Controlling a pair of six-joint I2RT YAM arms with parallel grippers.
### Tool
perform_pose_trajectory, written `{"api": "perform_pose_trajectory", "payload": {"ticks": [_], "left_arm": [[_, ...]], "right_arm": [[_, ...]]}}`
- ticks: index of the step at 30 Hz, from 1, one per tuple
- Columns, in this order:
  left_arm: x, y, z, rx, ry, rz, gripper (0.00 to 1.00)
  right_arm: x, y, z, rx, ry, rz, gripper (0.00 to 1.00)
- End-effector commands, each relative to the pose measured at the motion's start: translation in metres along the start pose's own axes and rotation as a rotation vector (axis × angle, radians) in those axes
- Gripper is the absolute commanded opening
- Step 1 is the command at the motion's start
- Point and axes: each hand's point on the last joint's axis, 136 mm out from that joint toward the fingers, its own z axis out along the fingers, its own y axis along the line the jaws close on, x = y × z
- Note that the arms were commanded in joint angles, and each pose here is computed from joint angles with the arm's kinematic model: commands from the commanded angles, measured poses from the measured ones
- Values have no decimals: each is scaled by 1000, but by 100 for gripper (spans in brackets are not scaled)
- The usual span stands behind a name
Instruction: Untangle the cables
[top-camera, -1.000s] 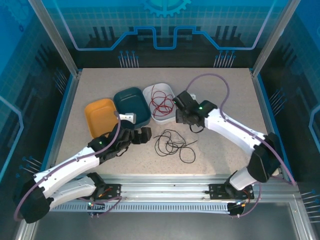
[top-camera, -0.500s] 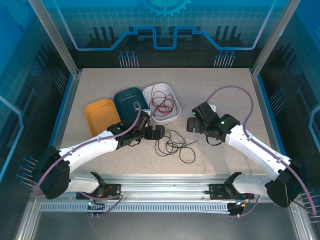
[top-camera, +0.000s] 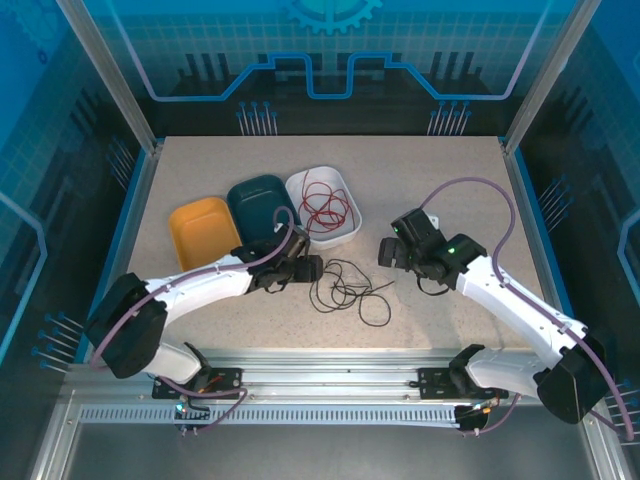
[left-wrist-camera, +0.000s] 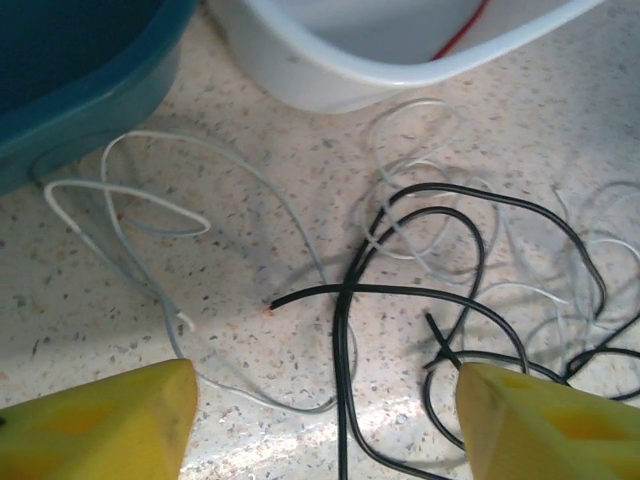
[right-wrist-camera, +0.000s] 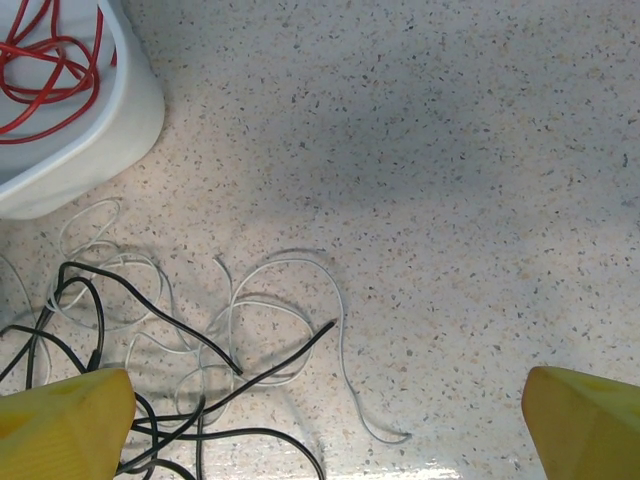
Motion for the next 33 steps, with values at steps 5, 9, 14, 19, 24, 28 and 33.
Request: {"api": "perform_pose_trajectory", "payload": {"ticks": [5, 9, 14, 19, 24, 28, 33], "left_arm": [[12, 31, 17, -130, 3, -42, 54], [16, 37, 23, -158, 13, -62, 51], [21, 40, 31, -171, 26, -66, 48], [25, 40, 41, -171, 46, -65, 45], [26, 40, 48, -185, 60, -52, 39], [27, 39, 51, -191, 73, -33, 17], [25, 30, 42, -195, 59, 17, 1]], "right_arm": [[1, -7, 2, 0, -3, 52, 100], [2, -6, 6, -8, 5, 62, 100], [1, -3, 8, -12, 14, 59, 100], [0, -1, 10, -12, 24, 60, 100], [0, -1, 11, -16, 28, 64, 100], [1, 0, 12, -21, 30, 65, 100], [2, -2, 13, -16, 29, 71, 100]]}}
